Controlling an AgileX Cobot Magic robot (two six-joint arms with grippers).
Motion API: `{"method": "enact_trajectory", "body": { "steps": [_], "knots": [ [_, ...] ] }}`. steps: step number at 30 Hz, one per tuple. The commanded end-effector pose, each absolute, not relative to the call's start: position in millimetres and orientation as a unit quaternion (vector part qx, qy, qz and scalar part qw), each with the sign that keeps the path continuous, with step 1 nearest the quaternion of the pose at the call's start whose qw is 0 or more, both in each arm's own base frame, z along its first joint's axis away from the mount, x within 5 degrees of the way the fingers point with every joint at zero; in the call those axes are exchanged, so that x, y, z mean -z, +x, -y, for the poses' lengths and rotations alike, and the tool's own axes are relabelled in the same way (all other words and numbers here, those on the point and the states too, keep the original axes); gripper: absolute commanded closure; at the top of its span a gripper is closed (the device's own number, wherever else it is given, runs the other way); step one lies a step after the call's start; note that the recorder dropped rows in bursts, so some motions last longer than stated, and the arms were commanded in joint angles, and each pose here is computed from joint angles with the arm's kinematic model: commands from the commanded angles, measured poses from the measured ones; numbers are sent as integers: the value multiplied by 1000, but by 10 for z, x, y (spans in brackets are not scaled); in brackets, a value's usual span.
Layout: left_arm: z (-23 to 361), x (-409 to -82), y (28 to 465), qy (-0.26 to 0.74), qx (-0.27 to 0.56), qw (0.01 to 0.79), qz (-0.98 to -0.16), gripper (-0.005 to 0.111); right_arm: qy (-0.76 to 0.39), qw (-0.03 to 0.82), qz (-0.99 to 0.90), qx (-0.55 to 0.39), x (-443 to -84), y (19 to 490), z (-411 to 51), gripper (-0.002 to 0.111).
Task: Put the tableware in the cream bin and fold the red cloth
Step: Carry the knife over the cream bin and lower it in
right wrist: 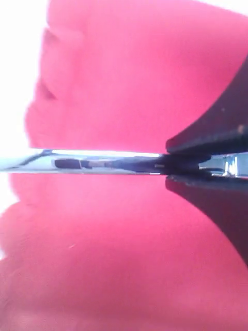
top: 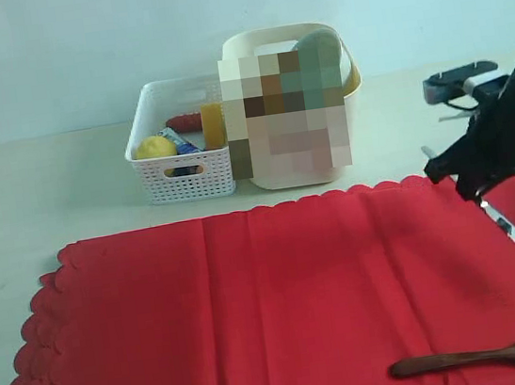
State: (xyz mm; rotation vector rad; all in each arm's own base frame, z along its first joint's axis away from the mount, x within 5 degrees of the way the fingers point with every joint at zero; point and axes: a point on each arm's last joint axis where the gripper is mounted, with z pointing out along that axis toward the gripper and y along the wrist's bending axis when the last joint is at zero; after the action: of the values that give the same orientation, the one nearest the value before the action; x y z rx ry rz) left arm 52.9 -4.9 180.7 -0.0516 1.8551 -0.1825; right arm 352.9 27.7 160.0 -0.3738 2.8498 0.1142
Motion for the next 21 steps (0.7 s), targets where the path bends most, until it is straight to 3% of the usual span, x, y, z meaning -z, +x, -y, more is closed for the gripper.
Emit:
{"method": "enact_trajectory", "body": {
  "steps": [1, 11, 21],
  "knots": [
    [49, -1808, 529, -27, 83, 599, -796, 45, -128, 201, -969, -58, -2093, 3441, -313, 108],
    [49, -1808, 529, -27, 83, 599, -796, 45, -182, 351, -882, -255, -2825, 3273, -673, 108],
    [49, -1808, 529, -27, 83, 599, -796, 45, -184, 499, -761, -372, -2985, 3505, -836, 108]
  ]
}}
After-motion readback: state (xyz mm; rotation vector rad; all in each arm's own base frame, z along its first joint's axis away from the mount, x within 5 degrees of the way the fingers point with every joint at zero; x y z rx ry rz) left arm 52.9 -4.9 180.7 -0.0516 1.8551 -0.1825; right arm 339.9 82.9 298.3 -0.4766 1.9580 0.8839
